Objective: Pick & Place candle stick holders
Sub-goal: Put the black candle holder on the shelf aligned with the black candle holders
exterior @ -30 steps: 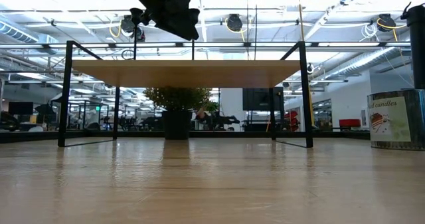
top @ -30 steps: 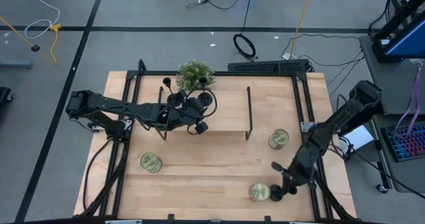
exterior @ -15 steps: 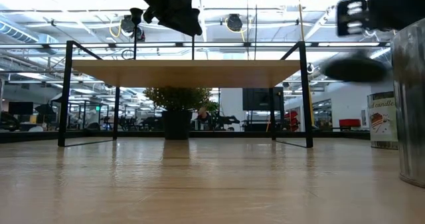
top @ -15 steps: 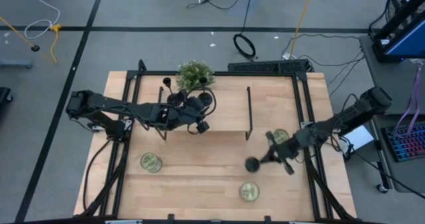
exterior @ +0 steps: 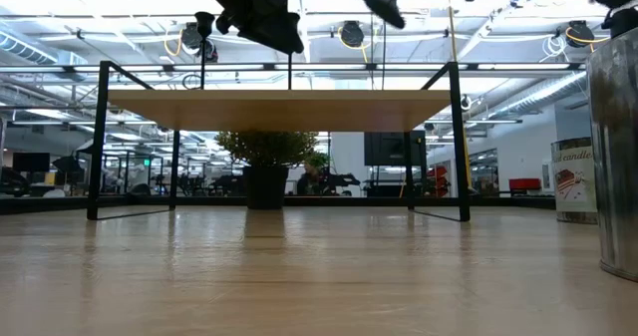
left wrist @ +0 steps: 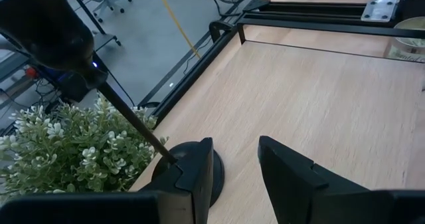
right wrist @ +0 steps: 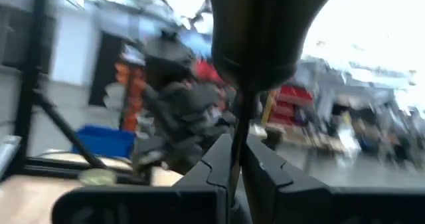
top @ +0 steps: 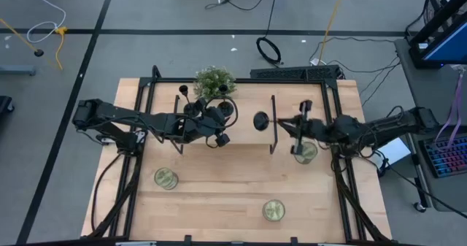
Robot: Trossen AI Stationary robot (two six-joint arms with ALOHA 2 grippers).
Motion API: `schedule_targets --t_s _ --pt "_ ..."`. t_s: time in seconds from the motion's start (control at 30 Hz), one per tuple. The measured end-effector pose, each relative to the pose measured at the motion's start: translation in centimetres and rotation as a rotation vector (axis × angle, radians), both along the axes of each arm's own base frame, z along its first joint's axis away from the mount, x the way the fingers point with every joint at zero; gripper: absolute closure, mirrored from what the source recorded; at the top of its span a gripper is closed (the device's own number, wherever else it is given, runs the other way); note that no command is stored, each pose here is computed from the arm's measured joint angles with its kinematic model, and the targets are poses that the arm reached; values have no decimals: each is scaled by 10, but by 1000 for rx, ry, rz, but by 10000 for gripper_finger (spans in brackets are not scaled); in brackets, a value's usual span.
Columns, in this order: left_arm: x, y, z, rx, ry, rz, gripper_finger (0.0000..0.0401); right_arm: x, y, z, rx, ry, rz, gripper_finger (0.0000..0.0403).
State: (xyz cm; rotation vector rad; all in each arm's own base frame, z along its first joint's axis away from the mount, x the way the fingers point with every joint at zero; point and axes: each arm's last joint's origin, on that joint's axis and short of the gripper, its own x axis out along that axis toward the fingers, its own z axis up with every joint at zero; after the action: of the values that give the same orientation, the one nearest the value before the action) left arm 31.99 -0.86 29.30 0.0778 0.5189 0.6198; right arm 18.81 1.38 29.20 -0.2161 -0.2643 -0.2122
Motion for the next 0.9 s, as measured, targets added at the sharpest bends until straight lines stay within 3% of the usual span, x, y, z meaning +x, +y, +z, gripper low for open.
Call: schedule_targets --t_s 0.17,0.27,0.5,0.67,0.9 --pt "1 0 2 4 -19 -4 272 29 -31 25 133 198 -156 391" --pt "2 0 3 12 -23 -10 272 42 -53 18 226 293 -241 392" --pt "2 0 3 14 -27 -12 272 57 -86 -6 366 349 -355 393" --pt "2 0 3 14 -27 -12 272 59 -96 -16 471 378 -302 390" --pt "2 0 3 14 -27 -11 272 60 -98 -18 485 396 -249 382"
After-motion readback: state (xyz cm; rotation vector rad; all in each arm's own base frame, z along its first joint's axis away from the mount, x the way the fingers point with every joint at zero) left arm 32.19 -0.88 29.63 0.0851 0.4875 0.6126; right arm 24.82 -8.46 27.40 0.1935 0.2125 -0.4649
